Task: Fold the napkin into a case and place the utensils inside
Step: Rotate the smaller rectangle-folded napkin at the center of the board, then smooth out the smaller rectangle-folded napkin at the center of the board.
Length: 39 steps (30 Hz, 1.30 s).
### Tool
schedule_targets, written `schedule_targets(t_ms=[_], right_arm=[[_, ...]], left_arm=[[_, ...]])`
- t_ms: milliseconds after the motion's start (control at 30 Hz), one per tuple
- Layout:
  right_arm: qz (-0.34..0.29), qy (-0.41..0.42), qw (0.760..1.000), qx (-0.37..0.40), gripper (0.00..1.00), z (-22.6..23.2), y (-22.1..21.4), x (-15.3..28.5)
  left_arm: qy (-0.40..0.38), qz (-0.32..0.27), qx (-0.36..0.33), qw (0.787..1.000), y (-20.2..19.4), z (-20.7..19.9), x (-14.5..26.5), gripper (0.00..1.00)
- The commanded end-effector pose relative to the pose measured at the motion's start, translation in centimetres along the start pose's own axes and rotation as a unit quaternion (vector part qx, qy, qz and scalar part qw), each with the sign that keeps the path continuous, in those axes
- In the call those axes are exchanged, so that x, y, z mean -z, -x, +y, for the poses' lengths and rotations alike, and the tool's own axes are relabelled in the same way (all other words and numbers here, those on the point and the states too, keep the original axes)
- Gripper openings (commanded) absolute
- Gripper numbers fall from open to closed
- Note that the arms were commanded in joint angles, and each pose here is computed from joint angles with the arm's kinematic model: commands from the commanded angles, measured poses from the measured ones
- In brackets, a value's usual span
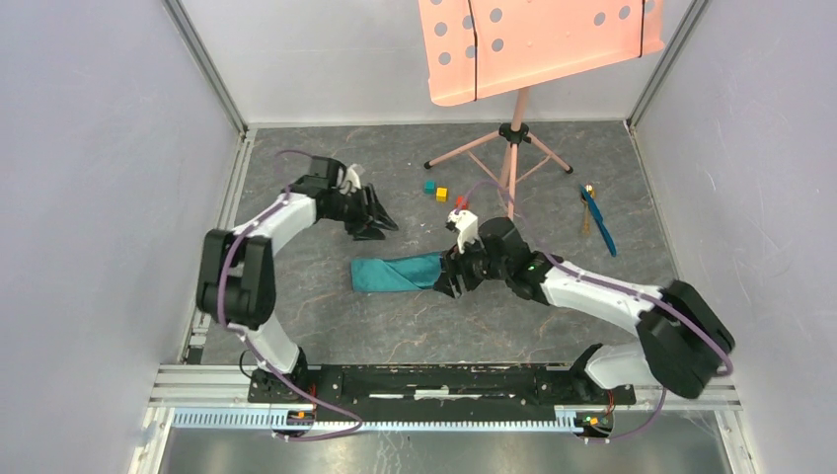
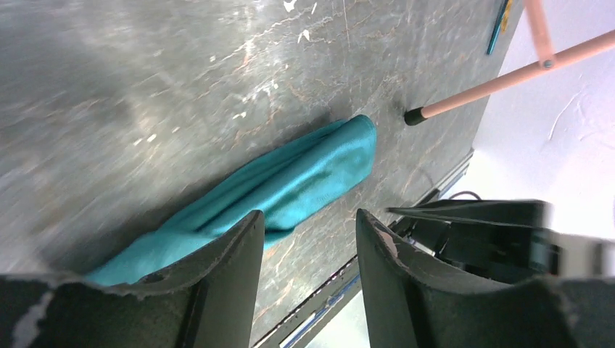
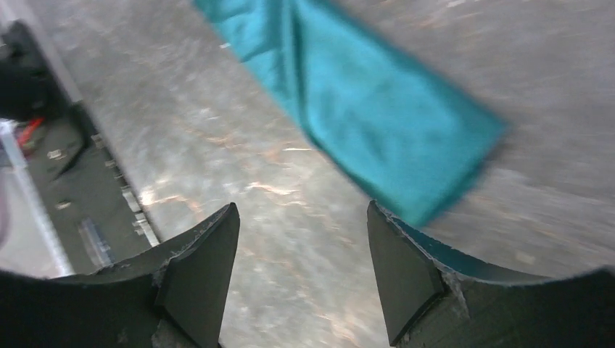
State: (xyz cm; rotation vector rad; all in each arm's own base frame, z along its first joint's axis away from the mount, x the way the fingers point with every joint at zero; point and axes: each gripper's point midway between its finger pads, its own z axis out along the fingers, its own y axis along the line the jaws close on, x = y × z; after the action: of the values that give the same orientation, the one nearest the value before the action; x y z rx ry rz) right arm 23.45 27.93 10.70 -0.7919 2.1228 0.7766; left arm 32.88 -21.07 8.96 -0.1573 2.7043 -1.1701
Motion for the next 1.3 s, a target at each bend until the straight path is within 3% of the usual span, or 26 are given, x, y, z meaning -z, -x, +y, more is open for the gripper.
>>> schedule_targets(t_ms=[0,100,200,367,667,1000,1267], right_arm=[[-0.053,0.166,0.982,-0.068,0.7,6.3,2.9,-2.1],[-0.071,0.216,0.97,-0.09,0.7,7.6,5.2,-4.1],[-0.056,0.228,0.967,-0.103,0.7,7.1,5.6,-6.9],[-0.031,0.191,0.974,-0.118,0.72,3.4,3.9,-10.0],[0.031,0.1,0.989,-0.101,0.7,-2.3,-2.0,-11.4],[0.0,0.102,0.994,-0.036,0.73,0.5,4.2,-7.9],[0.019,0.128,0.988,-0.087,0.72,1.8,-1.1,-7.3]], left_arm=[[0.037,-0.04,-0.019,0.998,-1.6,1.1,4.5,0.56],[0.047,-0.063,0.047,0.996,-3.4,2.8,4.5,0.53],[0.023,-0.126,0.085,0.988,-3.3,3.8,4.5,0.54],[0.028,-0.163,0.085,0.983,-1.8,5.1,4.6,0.56],[0.074,-0.142,0.082,0.984,-1.7,8.2,2.8,0.56],[0.026,-0.157,0.048,0.986,-0.6,2.9,6.3,0.61],[0.086,-0.131,0.083,0.984,-2.1,8.0,3.5,0.61]])
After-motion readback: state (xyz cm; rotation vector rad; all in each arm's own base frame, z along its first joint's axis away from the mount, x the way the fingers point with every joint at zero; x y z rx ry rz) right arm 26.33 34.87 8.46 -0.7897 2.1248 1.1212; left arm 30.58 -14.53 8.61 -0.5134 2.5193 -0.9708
